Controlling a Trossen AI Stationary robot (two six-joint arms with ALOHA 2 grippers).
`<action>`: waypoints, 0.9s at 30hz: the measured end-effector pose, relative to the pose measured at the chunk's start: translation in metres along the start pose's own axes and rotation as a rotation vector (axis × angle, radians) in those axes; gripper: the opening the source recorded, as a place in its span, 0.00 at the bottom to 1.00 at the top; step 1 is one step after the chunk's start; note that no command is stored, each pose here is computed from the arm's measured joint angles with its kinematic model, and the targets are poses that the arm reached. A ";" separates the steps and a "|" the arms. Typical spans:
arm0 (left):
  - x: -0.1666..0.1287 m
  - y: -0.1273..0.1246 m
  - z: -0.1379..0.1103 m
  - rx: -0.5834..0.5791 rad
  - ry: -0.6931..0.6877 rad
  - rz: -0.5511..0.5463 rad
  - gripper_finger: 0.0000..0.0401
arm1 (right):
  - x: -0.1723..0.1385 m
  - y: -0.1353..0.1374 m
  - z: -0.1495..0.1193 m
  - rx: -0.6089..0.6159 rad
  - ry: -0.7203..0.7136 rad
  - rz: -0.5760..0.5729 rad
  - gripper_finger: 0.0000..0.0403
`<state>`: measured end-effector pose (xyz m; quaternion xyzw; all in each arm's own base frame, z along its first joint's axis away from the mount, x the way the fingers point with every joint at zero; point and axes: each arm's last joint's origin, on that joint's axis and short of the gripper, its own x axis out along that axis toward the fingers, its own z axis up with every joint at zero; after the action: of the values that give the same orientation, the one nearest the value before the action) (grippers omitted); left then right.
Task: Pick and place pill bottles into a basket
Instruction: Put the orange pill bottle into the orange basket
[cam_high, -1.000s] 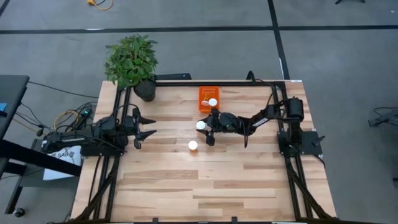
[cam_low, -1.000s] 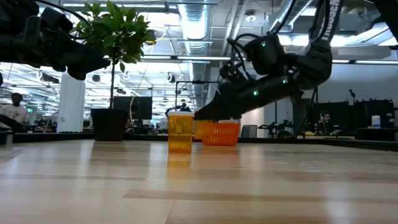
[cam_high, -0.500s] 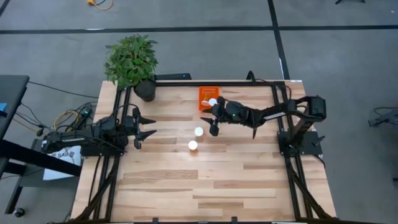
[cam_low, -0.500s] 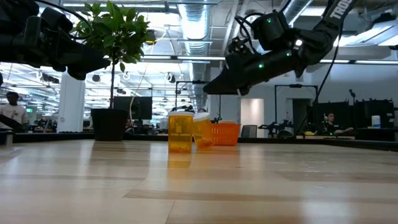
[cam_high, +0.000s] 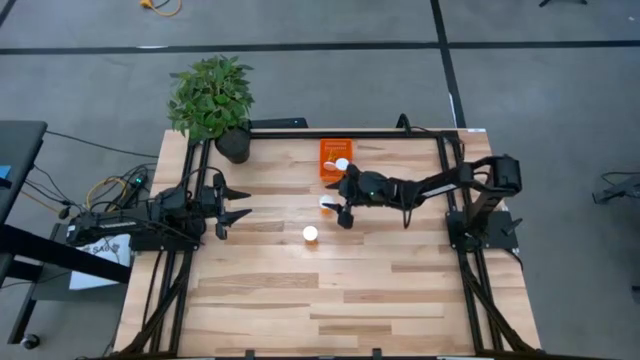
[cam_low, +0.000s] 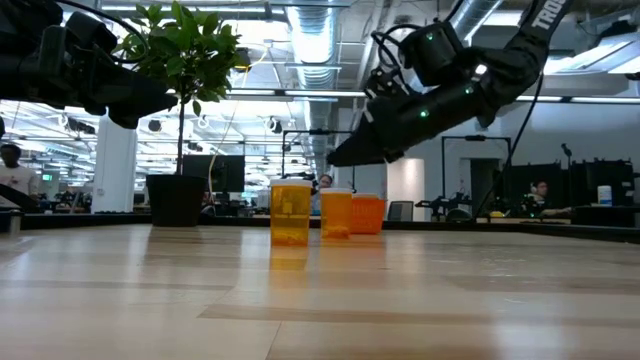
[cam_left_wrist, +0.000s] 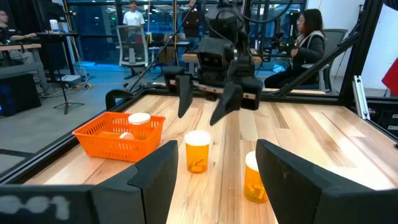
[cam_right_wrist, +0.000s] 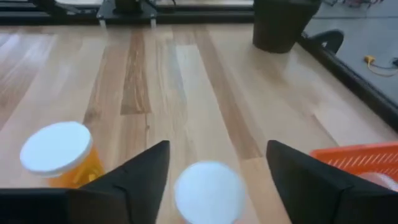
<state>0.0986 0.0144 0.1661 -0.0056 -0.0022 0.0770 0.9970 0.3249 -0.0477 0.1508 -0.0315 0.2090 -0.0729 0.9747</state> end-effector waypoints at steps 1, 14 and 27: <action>0.000 0.000 0.000 0.000 0.000 0.000 0.52 | 0.002 0.000 -0.002 0.002 0.001 0.000 0.68; 0.000 0.000 0.000 0.000 0.000 0.000 0.52 | 0.020 0.006 -0.026 0.004 0.056 -0.011 0.82; 0.000 0.000 0.000 0.000 0.000 -0.001 0.52 | 0.022 -0.001 -0.034 0.011 0.105 -0.034 0.78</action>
<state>0.0987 0.0143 0.1661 -0.0057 -0.0020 0.0764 0.9971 0.3302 -0.0529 0.1112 -0.0259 0.2587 -0.0922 0.9612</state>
